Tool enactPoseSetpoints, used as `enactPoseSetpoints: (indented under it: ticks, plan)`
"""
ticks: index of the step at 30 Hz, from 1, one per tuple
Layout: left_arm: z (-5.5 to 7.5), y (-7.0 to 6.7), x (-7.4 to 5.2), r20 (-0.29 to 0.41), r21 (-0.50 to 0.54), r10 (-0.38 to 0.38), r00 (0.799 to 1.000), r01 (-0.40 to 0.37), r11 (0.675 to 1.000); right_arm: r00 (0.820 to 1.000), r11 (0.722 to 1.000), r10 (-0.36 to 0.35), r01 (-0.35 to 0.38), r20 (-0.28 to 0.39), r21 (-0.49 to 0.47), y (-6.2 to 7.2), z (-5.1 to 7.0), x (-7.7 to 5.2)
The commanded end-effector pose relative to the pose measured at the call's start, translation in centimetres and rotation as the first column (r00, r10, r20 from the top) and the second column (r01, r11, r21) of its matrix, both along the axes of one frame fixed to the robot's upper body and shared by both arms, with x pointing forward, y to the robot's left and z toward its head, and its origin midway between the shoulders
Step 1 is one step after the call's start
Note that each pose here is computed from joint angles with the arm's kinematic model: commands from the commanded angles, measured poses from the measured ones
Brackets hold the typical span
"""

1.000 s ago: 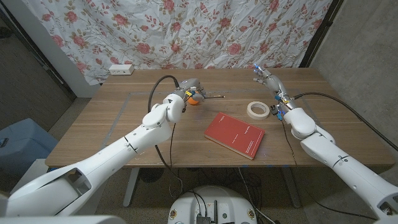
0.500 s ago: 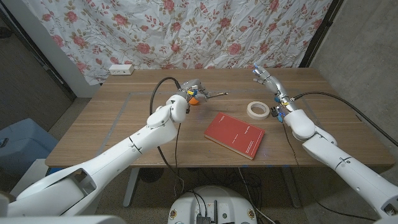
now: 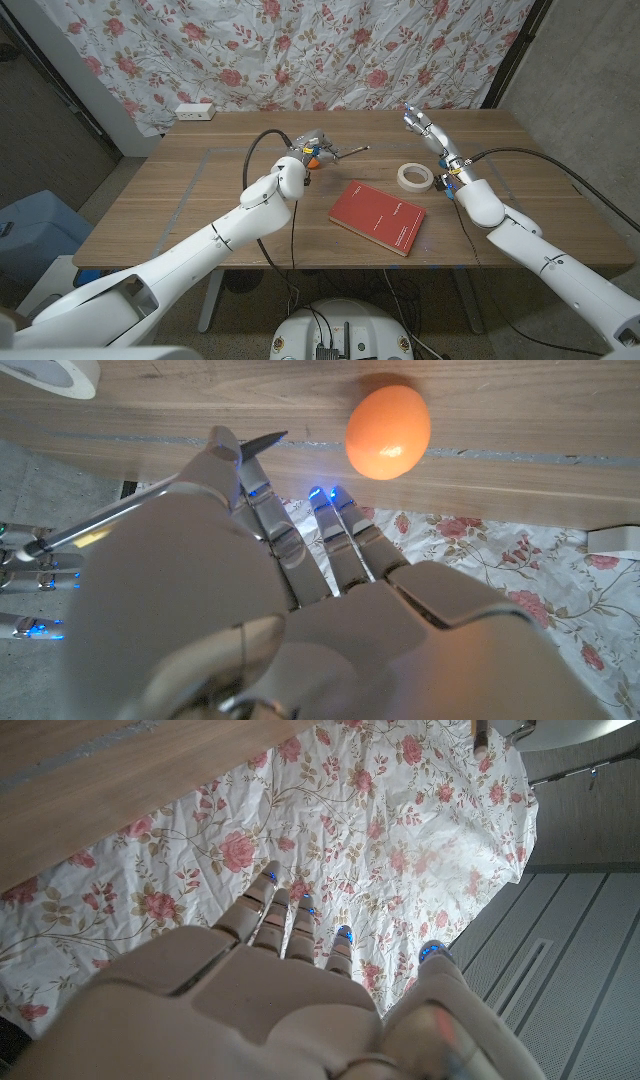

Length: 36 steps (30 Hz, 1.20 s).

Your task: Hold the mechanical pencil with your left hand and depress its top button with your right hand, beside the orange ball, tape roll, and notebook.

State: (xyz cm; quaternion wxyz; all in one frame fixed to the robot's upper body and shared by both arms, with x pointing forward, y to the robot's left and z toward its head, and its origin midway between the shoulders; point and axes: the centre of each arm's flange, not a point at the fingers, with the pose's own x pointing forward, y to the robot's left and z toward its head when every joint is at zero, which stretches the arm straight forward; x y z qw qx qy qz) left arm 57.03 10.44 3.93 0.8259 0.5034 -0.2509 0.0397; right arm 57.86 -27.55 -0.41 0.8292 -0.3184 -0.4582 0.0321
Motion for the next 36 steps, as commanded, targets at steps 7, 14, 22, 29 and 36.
enactPoseSetpoints:
  ticks: [7, 14, 22, 29, 36]
  plan:
    - [-0.7, -0.8, -0.5, -0.037, -0.131, -0.04, 0.998, 0.035, 0.991, 0.999, 0.997, 0.005, 0.0, 0.053, -0.08, -0.1, -0.8, -0.2]
    - [-0.9, -1.1, -0.6, -0.057, -0.17, -0.057, 0.997, 0.047, 0.984, 0.998, 0.994, 0.012, -0.006, 0.064, -0.106, 0.1, -1.1, -0.4]
    - [-1.1, -1.2, -1.0, -0.084, -0.21, -0.066, 0.994, 0.047, 0.977, 0.996, 0.989, 0.009, 0.003, 0.086, -0.145, 0.5, -1.5, -0.4]
    - [-0.9, -1.1, -1.4, -0.105, -0.206, -0.062, 0.993, 0.04, 0.978, 0.994, 0.985, -0.006, 0.025, 0.107, -0.171, 0.5, -1.6, -0.8]
    - [-0.9, -0.8, -1.5, -0.127, -0.218, -0.066, 0.99, 0.037, 0.975, 0.991, 0.984, -0.029, 0.051, 0.13, -0.173, 0.5, -2.1, -1.5]
